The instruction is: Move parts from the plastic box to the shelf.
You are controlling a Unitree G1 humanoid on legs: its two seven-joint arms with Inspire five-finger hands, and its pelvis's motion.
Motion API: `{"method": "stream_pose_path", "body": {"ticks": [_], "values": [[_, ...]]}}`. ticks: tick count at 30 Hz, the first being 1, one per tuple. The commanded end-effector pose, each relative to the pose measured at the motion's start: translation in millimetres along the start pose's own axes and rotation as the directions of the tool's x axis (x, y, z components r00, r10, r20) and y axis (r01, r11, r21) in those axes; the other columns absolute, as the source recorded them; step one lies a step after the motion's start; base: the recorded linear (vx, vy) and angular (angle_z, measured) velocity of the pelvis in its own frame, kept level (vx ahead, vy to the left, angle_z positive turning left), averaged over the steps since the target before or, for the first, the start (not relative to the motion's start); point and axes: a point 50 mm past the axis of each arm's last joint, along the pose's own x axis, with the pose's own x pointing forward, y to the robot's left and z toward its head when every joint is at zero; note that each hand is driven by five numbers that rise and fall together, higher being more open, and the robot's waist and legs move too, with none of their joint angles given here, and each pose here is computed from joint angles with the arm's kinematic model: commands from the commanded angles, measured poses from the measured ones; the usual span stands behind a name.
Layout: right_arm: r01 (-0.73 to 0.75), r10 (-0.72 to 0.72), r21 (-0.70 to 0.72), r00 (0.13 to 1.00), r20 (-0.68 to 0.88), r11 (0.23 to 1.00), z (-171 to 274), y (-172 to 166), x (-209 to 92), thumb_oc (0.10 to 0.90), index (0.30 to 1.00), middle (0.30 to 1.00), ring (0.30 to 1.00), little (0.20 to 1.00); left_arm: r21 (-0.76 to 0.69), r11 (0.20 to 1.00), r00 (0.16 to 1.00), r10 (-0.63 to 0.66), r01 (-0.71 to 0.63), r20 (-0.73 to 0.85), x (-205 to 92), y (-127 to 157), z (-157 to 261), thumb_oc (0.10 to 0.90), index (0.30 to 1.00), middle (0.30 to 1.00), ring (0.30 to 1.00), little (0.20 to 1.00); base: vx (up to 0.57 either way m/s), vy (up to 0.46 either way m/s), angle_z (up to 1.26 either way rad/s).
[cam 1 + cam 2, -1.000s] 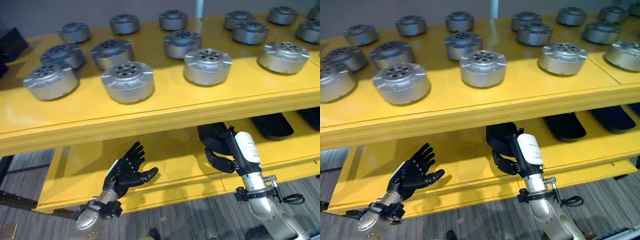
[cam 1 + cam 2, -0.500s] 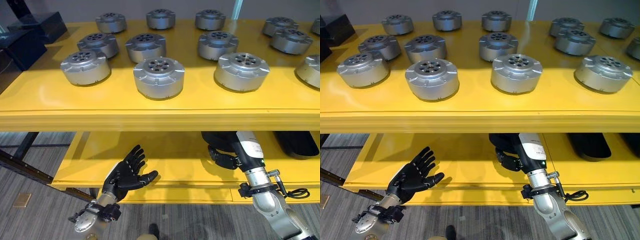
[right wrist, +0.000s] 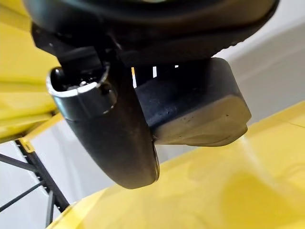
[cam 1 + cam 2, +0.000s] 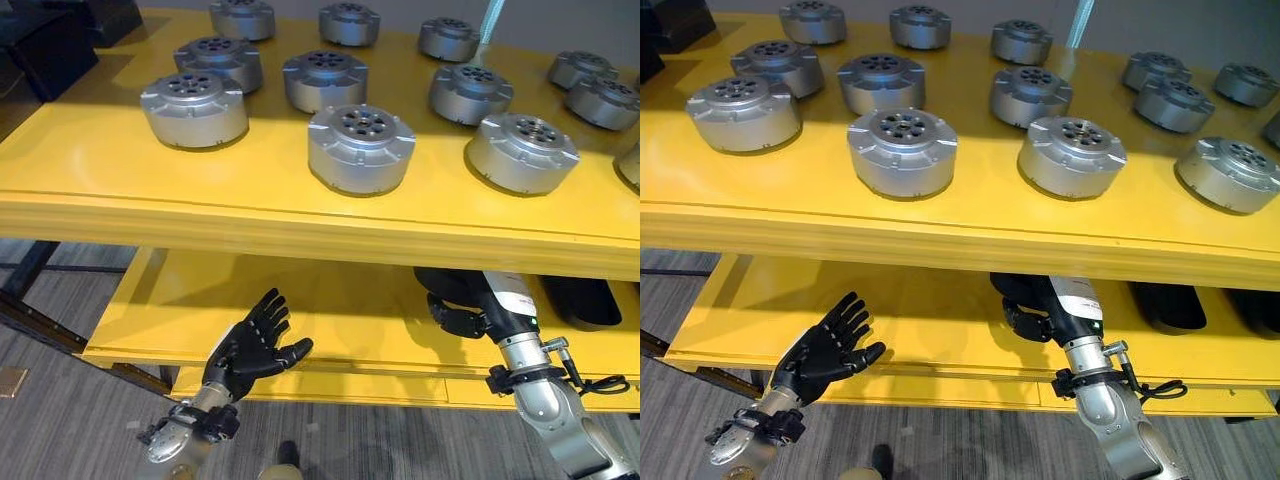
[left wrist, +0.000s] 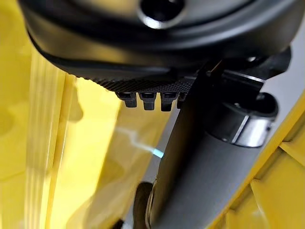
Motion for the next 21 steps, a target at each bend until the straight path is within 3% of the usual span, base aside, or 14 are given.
{"method": "stream_pose_path", "body": {"ticks": [1,4,9,16,21], "values": [[0.259,-0.256,-0.004,0.954,0.159,0.966,18,-42,26,0.4,0.3,0.3,0.3,0.3,0.112,0.976,0.964,-0.203,0.186,0.173,14,-20,46,0.9,1.0,1.0,1.0,1.0,-0.03,-0.162,0.47],[0.219,-0.216,-0.002,0.964,0.159,0.976,16,-40,28,0.4,0.3,0.3,0.3,0.3,0.091,0.973,0.96,-0.226,0.214,0.166,17,-27,45,0.9,1.0,1.0,1.0,1.0,0.02,-0.451,0.39],[0.174,-0.172,-0.004,0.975,0.142,0.985,12,-38,31,0.4,0.3,0.3,0.3,0.3,0.05,0.975,0.96,-0.221,0.216,0.172,17,-37,38,0.9,1.0,1.0,1.0,1.0,0.05,-0.128,0.15],[0.127,-0.12,-0.055,0.987,0.107,0.99,6,-40,26,0.4,0.3,0.3,0.3,0.3,0.016,0.972,0.959,-0.232,0.232,0.162,11,-38,32,0.9,1.0,1.0,1.0,1.0,0.06,0.005,0.0],[0.114,-0.114,0.006,0.991,0.062,0.993,2,-37,26,0.4,0.3,0.3,0.3,0.3,-0.01,0.975,0.965,-0.218,0.222,0.145,11,-36,30,0.9,1.0,1.0,1.0,1.0,0.06,0.006,0.11]]}}
